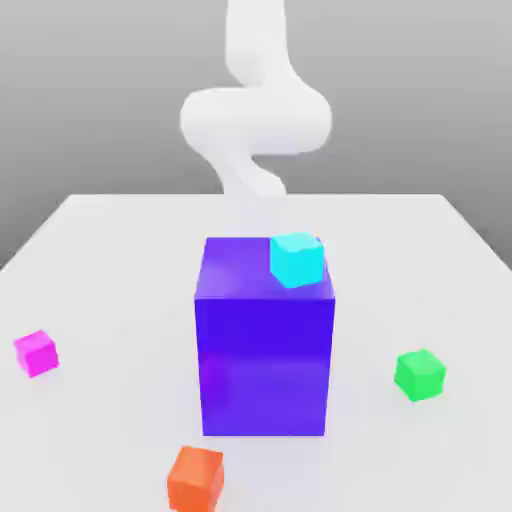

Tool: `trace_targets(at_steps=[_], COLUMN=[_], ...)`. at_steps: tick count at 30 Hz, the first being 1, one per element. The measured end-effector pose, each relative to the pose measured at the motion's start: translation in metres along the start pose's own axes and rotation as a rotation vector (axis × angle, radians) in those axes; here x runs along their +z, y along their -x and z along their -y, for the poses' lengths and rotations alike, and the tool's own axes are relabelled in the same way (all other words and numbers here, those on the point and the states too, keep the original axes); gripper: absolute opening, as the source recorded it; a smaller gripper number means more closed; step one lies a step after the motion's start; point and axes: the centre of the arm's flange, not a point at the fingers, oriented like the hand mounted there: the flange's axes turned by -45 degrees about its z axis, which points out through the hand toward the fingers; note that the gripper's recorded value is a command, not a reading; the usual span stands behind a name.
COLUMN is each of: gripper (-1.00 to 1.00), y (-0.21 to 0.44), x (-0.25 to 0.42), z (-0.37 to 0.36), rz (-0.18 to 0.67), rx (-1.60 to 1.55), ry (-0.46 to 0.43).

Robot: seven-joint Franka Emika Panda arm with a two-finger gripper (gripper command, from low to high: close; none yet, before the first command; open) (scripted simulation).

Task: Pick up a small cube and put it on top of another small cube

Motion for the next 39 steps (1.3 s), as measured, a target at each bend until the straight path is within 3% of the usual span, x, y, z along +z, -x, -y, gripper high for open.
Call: trace_targets(at_steps=[10, 18, 22, 28, 29, 39], gripper=[0.00, 0.00, 0.00, 0.00, -1.00, -1.00], y=[0.101, 0.274, 0.372, 0.435, 0.442, 0.425], x=[0.185, 0.254, 0.269, 0.311, 0.318, 0.300], z=[-0.175, -0.298, -0.325, -0.330, -0.329, -0.330], rz=[0.308, 0.540, 0.651, 0.685, 0.686, 0.687], rx=[0.264, 0.533, 0.658, 0.690, 0.691, 0.691], ry=[0.172, 0.258, 0.272, 0.273, 0.273, 0.272])
